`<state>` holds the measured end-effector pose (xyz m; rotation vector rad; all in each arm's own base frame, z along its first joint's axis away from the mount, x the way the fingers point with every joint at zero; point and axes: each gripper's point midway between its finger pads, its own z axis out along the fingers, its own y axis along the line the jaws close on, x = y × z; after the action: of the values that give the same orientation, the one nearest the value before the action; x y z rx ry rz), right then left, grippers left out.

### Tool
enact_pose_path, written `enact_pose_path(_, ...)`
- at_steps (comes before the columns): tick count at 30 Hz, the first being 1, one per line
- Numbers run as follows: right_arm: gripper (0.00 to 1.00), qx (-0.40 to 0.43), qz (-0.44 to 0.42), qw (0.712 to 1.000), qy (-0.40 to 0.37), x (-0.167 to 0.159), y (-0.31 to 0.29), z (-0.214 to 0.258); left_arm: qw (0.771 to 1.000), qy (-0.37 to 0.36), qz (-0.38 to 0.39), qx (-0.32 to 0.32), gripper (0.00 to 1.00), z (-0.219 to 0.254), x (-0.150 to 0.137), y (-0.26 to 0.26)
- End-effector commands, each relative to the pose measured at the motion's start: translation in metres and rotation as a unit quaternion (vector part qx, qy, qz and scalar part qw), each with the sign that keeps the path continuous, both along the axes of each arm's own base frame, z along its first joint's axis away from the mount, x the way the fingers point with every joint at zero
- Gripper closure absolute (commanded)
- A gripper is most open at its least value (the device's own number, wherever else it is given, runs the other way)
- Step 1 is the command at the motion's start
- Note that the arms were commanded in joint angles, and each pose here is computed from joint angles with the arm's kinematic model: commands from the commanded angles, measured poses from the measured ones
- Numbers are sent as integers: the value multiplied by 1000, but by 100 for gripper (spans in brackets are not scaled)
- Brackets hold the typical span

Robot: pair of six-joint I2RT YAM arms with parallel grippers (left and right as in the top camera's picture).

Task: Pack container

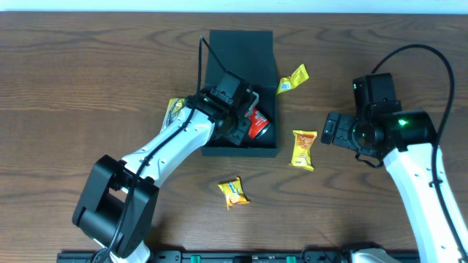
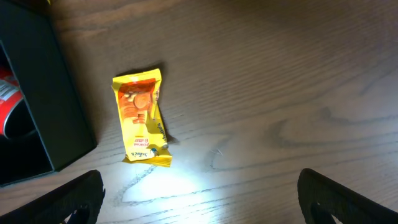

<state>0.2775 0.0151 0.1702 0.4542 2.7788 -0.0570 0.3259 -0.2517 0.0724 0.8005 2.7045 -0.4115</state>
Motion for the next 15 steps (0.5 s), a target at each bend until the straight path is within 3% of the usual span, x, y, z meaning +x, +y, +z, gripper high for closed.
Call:
enact_pose_path(1,1,-7,5,1000,-8,3,2,5,1000,6,-25,-14,94,-2,-7,-11)
enact_pose_path(15,1,-8,5,1000,-8,3,2,5,1000,-4,-12,12,94,-25,-1,-18)
